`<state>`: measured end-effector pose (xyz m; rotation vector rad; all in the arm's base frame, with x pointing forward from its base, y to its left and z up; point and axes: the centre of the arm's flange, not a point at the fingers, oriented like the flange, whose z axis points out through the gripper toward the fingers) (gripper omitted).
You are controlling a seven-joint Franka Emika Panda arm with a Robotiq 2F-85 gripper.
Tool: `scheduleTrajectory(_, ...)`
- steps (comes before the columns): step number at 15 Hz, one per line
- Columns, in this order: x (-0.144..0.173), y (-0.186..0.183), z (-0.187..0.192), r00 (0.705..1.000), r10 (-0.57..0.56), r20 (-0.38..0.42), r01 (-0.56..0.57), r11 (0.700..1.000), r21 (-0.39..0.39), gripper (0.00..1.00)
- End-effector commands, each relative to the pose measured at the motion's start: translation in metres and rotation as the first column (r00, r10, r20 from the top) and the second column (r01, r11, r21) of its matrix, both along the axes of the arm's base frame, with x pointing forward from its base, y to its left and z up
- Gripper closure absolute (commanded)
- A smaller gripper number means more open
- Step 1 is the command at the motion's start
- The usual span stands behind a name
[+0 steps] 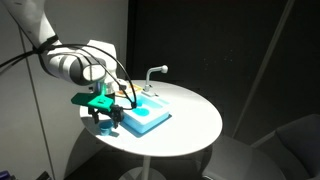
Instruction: Shift the blue cup to the right side of the toy sink
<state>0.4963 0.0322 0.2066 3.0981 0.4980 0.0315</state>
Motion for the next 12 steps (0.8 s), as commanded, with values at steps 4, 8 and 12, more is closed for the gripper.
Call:
scheduleTrajectory(4,-0.006,0.0,-0.015,1.0,0.018,0.003,-0.018,1.0,-0.006,0.0)
scheduleTrajectory(8,-0.008,-0.003,-0.02,1.0,0.016,-0.006,-0.016,1.0,-0.006,0.0)
scheduleTrajectory(12,-0.009,-0.004,-0.022,1.0,0.017,-0.011,-0.017,1.0,-0.006,0.27)
